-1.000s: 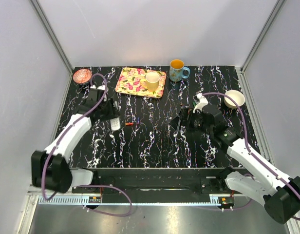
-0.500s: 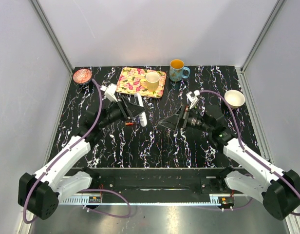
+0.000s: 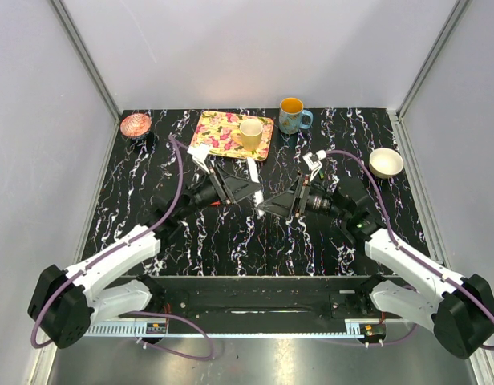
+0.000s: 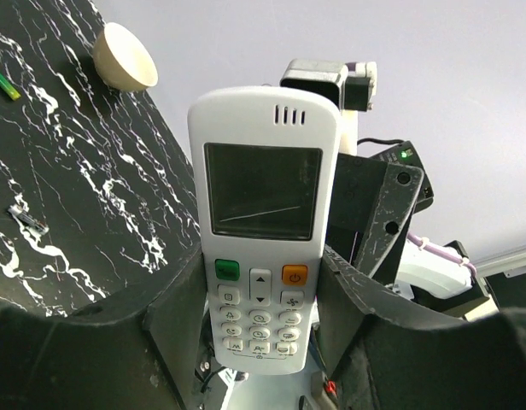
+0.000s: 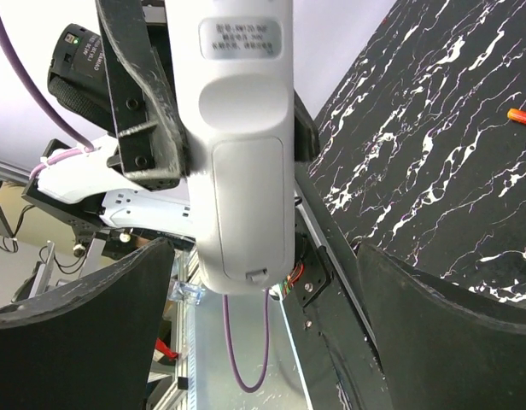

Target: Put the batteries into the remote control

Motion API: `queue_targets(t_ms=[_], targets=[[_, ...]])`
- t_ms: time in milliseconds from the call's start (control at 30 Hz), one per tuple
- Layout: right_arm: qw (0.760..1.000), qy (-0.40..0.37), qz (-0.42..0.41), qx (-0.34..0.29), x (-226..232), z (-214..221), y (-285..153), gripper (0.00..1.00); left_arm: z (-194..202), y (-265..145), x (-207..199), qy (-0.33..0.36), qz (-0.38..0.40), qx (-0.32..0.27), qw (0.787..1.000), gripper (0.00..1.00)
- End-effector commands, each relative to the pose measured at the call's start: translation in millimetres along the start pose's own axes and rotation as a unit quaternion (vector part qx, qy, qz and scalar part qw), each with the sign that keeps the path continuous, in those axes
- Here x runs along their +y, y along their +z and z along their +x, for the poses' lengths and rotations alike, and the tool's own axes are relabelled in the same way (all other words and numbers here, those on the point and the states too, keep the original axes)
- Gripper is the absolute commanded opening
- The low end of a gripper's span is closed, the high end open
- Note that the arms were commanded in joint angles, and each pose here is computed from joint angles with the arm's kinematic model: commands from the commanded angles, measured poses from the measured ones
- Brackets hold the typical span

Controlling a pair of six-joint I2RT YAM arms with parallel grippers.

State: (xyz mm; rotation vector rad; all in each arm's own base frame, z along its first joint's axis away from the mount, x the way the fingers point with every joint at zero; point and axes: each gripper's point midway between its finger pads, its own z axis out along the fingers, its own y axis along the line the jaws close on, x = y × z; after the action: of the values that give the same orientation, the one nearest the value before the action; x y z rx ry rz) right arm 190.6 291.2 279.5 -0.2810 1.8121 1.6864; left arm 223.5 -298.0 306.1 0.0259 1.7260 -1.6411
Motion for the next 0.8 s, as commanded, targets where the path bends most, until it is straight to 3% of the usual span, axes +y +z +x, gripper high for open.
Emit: queue_targets(t_ms=[0, 67, 133, 167, 200, 300, 367, 433, 767], targets=[[0.999, -0.026, -0.035, -0.012, 23, -9, 0, 1.0, -12, 6, -33, 0.015, 0.055, -0.023, 0.998, 0.0], [0.999, -0.026, -0.034, -0.009, 23, -9, 1, 0.98, -12, 7, -32, 0.015, 0.053, -0.022, 0.998, 0.0], [0.999, -0.025, -0.034, -0.004, 22, -8, 2, 0.89, -11, 9, -33, 0.016, 0.054, -0.021, 0.998, 0.0], [0.999, -0.025, -0.038, -0.001, 22, -7, 3, 0.84, -11, 10, -34, 0.016, 0.055, -0.02, 0.998, 0.0], [0.999, -0.019, -0.039, 0.002, 22, -6, 4, 0.73, -10, 11, -34, 0.016, 0.055, -0.019, 0.998, 0.0], [0.999, -0.014, -0.045, 0.006, 22, -4, 6, 0.58, -11, 14, -35, 0.015, 0.058, -0.021, 0.998, 0.0], [0.999, -0.013, -0.051, 0.004, 23, -5, 6, 0.58, -9, 15, -37, 0.015, 0.062, -0.02, 0.998, 0.0], [0.998, -0.005, -0.055, 0.009, 23, -3, 7, 0.67, -8, 16, -36, 0.013, 0.064, -0.017, 0.998, 0.0], [0.994, 0.033, -0.104, 0.03, 31, 8, 6, 0.68, -13, 11, -51, 0.012, 0.103, -0.035, 0.994, 0.0]])
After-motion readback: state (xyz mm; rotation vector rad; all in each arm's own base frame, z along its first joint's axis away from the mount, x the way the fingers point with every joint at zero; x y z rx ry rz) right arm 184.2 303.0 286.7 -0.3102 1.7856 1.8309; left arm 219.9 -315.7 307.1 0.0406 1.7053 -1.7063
